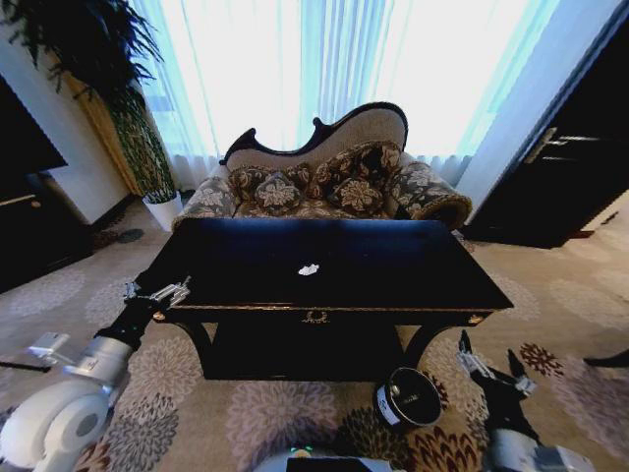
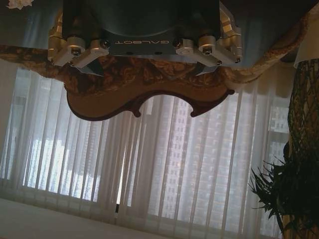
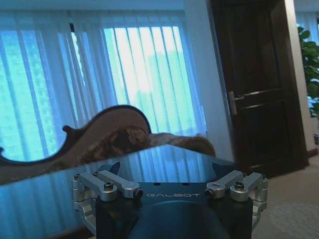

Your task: Move to the front of the table and place the trash on the table into the trash bin.

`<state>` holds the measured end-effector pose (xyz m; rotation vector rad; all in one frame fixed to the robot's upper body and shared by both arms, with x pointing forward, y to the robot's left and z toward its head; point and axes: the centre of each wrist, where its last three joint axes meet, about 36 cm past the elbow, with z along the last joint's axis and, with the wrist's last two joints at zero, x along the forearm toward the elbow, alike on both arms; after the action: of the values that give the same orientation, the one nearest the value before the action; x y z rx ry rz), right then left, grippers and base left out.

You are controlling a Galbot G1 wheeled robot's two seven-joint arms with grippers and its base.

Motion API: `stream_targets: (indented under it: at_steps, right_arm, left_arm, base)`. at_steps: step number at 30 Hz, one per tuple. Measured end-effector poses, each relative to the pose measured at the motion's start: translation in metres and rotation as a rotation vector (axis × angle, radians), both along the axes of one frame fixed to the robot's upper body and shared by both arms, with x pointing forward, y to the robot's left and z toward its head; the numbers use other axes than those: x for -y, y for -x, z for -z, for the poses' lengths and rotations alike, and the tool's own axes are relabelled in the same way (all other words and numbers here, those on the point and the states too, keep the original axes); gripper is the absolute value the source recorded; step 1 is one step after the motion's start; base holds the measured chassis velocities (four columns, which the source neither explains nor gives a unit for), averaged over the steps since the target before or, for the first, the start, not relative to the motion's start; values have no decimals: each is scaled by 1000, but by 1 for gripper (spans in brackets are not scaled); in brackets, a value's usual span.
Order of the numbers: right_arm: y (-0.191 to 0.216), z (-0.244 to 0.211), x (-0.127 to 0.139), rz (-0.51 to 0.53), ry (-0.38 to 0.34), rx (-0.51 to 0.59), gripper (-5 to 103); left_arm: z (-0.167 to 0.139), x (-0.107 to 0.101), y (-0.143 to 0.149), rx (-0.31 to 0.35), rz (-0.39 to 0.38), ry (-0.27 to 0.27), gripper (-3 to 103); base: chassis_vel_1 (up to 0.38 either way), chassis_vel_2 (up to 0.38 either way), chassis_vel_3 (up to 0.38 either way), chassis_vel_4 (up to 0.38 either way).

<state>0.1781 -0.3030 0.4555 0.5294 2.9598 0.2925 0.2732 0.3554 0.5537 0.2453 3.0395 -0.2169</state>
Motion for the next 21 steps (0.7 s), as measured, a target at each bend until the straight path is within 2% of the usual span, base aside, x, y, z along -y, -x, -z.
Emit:
stream_targets:
  at_steps: [6, 11, 13, 14, 15, 16, 17, 18, 21]
  right_arm:
    - [-20, -39, -11, -88, -1, 50, 100]
    - [-37, -59, -23, -167, -24, 11, 100]
    - [-47, -67, -26, -200, -40, -68, 100]
    - [-57, -74, -28, -231, -54, -159, 100]
    - [-57, -74, -28, -231, -54, -159, 100]
    - [-64, -79, -28, -262, -61, -227, 100]
    - [-75, -91, -27, -315, -36, -298, 100]
    - [-75, -91, -27, -315, -36, -298, 100]
    - [-91, -109, -22, -388, 53, -341, 100]
  left_arm:
    - [0, 0, 0, 0, 0, 0, 100]
    - [0, 0, 0, 0, 0, 0, 100]
    - [0, 0, 0, 0, 0, 0, 100]
    - [0, 0, 0, 0, 0, 0, 100]
    - [0, 0, 0, 0, 0, 0, 100]
    - [0, 0, 0, 0, 0, 0, 100]
    - [0, 0, 0, 0, 0, 0, 100]
    - [0, 0, 0, 0, 0, 0, 100]
    - [0, 0, 0, 0, 0, 0, 100]
  base:
    - [0, 0, 0, 0]
    - [0, 0, 0, 0]
    - [0, 0, 0, 0]
    - [0, 0, 0, 0]
    - [0, 0, 0, 0]
    - [0, 0, 0, 0]
    - [0, 0, 0, 0]
    - [0, 0, 0, 0]
    - [0, 0, 0, 0]
